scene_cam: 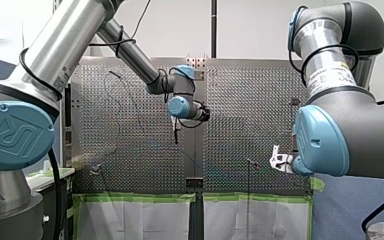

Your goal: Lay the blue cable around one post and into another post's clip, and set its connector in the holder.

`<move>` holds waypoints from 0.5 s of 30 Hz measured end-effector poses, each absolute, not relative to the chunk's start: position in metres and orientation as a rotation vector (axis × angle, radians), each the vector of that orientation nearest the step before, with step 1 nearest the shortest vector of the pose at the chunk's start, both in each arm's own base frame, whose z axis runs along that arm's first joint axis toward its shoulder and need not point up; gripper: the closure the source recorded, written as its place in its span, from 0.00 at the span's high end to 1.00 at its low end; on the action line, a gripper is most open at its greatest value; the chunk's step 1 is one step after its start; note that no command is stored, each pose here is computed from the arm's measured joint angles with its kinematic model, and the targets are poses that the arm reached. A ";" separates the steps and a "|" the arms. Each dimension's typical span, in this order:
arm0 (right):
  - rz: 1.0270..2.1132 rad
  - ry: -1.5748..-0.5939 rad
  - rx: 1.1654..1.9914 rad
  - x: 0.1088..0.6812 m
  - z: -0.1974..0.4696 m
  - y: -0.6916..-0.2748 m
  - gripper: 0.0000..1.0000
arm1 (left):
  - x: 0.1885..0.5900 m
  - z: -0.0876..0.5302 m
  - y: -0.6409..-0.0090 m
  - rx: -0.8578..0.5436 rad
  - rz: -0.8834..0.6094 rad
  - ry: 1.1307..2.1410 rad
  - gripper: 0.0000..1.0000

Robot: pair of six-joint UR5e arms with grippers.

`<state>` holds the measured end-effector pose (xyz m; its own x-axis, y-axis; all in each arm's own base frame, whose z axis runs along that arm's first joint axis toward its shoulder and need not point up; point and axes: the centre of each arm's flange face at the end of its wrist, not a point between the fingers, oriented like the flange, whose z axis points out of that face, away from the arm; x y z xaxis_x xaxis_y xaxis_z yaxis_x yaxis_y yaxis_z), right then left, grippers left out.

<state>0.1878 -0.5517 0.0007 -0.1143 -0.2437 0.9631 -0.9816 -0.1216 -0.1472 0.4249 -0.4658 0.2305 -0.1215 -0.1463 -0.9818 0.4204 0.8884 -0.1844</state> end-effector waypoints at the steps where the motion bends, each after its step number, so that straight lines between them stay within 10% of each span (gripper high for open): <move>1: 1.291 -1.417 1.427 0.188 0.001 -0.552 0.02 | 0.430 0.229 -0.468 0.206 -0.490 1.616 1.00; 15: 1.289 -1.411 1.425 0.187 0.001 -0.552 0.02 | 0.467 0.180 -0.475 0.144 -0.476 1.575 1.00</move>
<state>0.1868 -0.5525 0.0008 -0.1096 -0.2394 0.9647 -0.9823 -0.1222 -0.1419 0.4669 -0.4754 0.1803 -0.0726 -0.1975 -0.9776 0.3769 0.9021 -0.2103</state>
